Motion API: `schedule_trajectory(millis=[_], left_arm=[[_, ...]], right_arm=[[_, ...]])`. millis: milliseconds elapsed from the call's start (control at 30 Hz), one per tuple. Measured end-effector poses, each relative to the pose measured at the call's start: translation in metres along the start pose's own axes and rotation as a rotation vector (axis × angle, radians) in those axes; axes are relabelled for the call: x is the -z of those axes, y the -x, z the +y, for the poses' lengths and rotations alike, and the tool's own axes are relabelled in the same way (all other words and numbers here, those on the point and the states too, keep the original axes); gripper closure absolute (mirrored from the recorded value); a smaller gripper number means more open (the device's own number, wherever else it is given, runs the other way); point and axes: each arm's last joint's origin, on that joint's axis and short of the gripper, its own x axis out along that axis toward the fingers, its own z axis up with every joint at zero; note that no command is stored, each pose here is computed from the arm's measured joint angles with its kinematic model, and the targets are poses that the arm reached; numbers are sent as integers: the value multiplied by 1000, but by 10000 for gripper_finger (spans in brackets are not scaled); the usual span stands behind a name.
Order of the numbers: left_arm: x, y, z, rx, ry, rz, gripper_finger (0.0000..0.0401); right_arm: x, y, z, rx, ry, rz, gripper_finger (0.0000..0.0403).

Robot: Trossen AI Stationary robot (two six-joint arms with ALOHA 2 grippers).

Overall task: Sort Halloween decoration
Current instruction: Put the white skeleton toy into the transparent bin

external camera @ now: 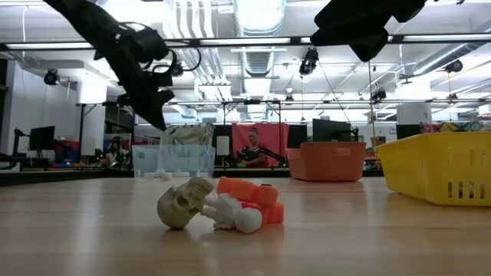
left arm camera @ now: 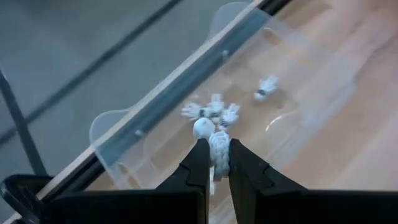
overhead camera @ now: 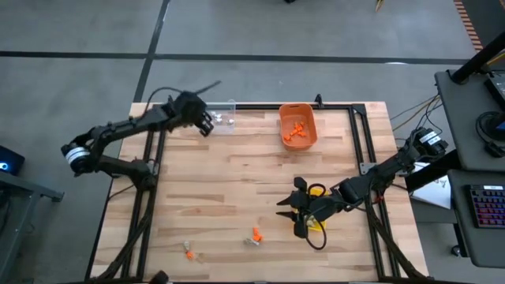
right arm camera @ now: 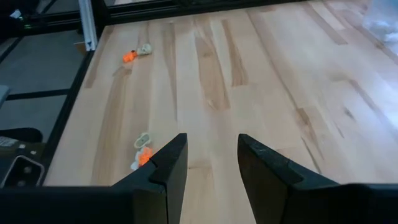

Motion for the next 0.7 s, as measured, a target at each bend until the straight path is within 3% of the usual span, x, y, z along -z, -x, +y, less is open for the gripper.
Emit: schedule_trajectory(millis=[133,500,700], left_arm=[[-12,-8,19,-10,32,75,388],[-43,-40,23,39,-213,369,388],[-46,-71,23,76,-265,550,388]], right_arm=[[0,0,-1,29,7,-7,271],[1,-1,-3,49,15,2,271],[2,-1,-4,52,8,10,271]])
